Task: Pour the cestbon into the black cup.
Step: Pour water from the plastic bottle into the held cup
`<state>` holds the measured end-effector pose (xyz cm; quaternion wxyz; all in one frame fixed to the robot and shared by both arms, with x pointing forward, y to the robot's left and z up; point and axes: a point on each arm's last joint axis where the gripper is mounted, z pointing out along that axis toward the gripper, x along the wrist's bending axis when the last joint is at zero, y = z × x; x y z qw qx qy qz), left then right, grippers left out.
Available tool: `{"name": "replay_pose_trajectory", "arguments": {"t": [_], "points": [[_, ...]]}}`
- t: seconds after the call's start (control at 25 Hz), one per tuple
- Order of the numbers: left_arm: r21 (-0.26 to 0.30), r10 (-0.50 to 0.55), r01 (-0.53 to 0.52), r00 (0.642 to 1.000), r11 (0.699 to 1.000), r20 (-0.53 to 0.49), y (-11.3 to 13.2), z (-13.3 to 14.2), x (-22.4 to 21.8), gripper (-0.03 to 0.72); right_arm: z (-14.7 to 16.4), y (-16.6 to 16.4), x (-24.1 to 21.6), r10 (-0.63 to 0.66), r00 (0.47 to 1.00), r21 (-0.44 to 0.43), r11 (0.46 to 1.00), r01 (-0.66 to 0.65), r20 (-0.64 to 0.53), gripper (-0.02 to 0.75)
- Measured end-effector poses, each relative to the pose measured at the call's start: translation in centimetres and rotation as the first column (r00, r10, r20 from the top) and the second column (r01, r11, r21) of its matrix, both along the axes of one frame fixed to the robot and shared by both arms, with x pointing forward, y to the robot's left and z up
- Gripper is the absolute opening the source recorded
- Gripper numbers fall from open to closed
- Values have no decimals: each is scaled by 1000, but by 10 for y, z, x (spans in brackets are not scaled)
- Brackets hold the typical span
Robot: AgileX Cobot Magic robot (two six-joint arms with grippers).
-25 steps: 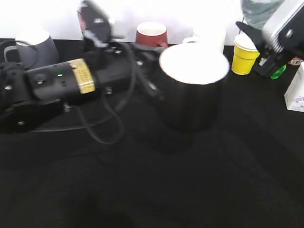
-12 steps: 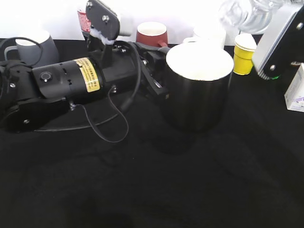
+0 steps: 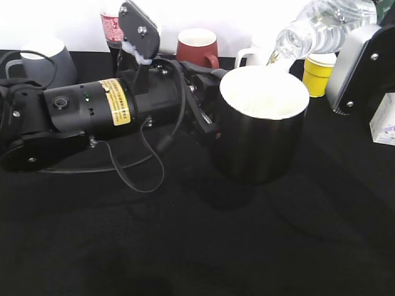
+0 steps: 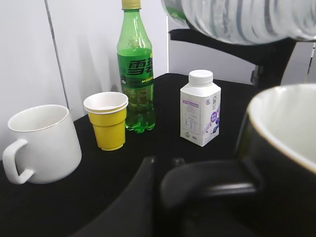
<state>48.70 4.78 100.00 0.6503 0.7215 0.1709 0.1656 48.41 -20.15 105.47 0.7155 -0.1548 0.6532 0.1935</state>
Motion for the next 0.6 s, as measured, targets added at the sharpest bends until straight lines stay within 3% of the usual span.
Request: {"name": "replay_pose_trajectory", "arguments": {"t": [0.6], "points": [[-25, 1, -3, 998, 1000, -64, 0, -1, 0, 43, 2, -1, 0, -16, 997, -90, 996, 23, 75, 486]]}}
